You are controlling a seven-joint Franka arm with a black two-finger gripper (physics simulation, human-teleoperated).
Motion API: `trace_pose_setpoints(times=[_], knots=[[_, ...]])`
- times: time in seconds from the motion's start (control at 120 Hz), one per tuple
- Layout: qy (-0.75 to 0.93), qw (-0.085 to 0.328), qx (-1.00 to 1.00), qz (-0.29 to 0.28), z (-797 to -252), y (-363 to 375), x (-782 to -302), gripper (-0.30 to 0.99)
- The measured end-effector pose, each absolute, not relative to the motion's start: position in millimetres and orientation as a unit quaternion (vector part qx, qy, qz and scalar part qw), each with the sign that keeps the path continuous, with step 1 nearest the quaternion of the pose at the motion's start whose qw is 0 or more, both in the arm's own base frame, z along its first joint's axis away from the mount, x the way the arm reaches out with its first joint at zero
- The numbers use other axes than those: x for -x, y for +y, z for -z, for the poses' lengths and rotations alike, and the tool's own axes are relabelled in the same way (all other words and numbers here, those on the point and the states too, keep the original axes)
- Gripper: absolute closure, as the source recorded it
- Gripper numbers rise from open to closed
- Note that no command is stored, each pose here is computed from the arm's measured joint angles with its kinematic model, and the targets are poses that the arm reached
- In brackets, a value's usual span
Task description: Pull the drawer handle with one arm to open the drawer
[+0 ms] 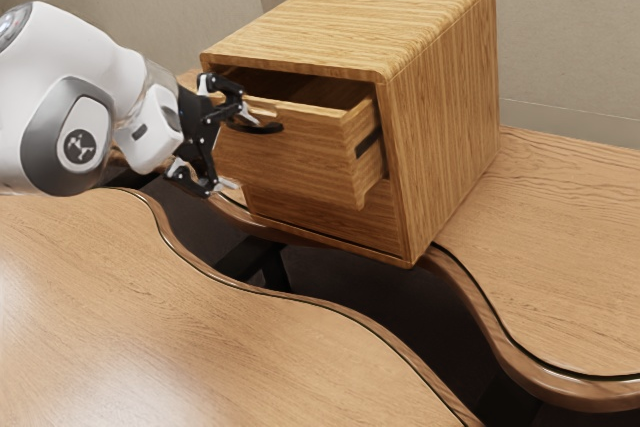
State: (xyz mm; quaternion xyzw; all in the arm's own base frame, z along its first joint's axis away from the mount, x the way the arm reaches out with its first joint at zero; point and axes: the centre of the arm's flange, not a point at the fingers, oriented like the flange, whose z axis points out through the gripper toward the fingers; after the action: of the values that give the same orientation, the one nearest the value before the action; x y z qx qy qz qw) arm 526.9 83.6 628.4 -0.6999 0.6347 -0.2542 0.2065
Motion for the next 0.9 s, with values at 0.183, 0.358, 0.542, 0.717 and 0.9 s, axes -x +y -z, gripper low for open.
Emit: trace_pose_setpoints(times=[0.183,0.358,0.542,0.717,0.9], knots=[[0.633,0.201,0.701,0.261,-627,86,-493,0.0],[0.633,0.196,0.702,0.262,-621,87,-481,0.0],[0.631,0.194,0.701,0.271,-624,86,-460,0.02],[0.628,0.194,0.701,0.279,-627,88,-434,0.03],[0.623,0.191,0.705,0.279,-619,93,-411,-0.01]])
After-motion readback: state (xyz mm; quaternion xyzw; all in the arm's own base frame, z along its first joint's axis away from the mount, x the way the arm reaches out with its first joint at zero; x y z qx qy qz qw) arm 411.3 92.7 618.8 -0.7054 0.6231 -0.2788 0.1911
